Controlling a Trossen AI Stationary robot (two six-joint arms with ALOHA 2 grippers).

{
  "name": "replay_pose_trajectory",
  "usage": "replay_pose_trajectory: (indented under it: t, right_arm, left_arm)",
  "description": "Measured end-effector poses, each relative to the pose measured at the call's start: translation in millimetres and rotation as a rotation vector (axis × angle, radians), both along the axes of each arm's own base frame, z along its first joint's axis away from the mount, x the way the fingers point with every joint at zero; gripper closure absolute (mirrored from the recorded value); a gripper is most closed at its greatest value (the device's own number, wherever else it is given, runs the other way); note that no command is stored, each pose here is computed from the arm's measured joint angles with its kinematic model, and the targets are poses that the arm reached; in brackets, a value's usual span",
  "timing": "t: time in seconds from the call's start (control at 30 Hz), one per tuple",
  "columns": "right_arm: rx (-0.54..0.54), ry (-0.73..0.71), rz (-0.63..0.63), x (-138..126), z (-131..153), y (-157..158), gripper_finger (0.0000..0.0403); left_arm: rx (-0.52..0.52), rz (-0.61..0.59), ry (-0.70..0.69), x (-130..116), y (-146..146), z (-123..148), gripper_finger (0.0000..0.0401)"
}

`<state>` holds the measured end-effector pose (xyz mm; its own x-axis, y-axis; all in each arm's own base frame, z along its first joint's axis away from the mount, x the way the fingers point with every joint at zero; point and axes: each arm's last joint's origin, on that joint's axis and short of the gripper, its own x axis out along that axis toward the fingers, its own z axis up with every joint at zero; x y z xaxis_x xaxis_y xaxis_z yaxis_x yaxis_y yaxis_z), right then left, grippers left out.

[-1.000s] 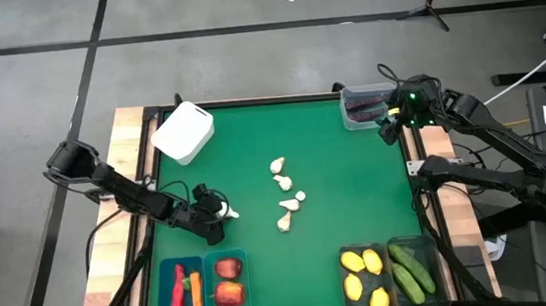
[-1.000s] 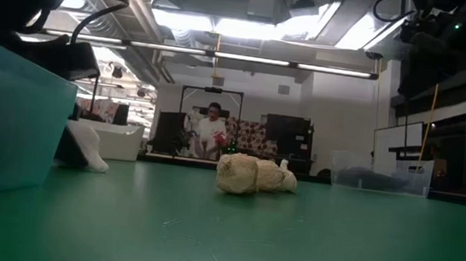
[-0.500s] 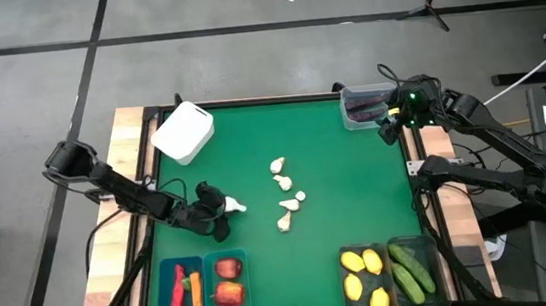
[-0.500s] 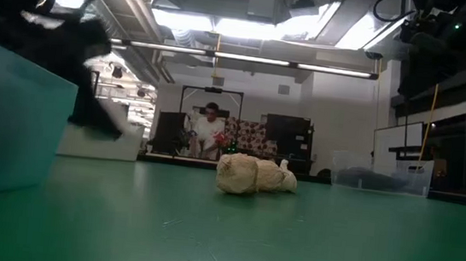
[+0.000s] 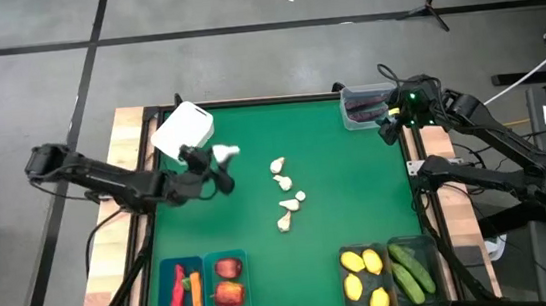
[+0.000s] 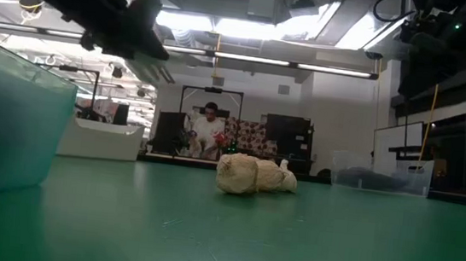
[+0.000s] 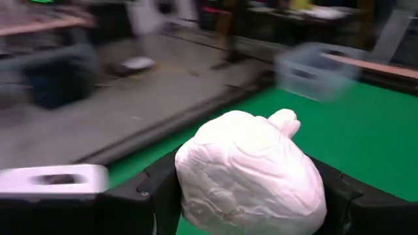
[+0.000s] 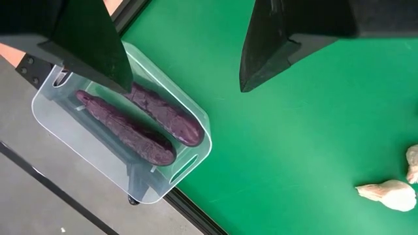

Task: Sort produce into baskets
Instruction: Put the garlic into the white bin

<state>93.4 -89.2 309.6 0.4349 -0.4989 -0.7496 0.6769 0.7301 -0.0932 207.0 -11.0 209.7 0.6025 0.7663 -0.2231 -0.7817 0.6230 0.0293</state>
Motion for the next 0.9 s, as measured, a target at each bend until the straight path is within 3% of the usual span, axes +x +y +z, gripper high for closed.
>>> replay_pose_trajectory:
  t: [0.1, 0.4, 0.7, 0.9]
  right_arm:
    - [0.003, 0.004, 0.000, -0.3, -0.3, 0.3, 0.0121]
    - [-0.006, 0.014, 0.016, -0.3, -0.3, 0.3, 0.0121]
    - [-0.007, 0.014, 0.017, -0.2, -0.3, 0.2, 0.0121]
    - [-0.007, 0.014, 0.017, -0.2, -0.3, 0.2, 0.0121]
  left_arm:
    - [0.032, 0.148, -0.003, -9.6, 18.4, 6.8, 0.0179]
    - [-0.038, 0.421, 0.060, -37.6, 63.0, 0.0, 0.0178]
    - [-0.221, 0.599, 0.178, -64.9, 87.5, -20.1, 0.0178]
    - [-0.350, 0.593, 0.201, -72.0, 96.4, -26.9, 0.0178]
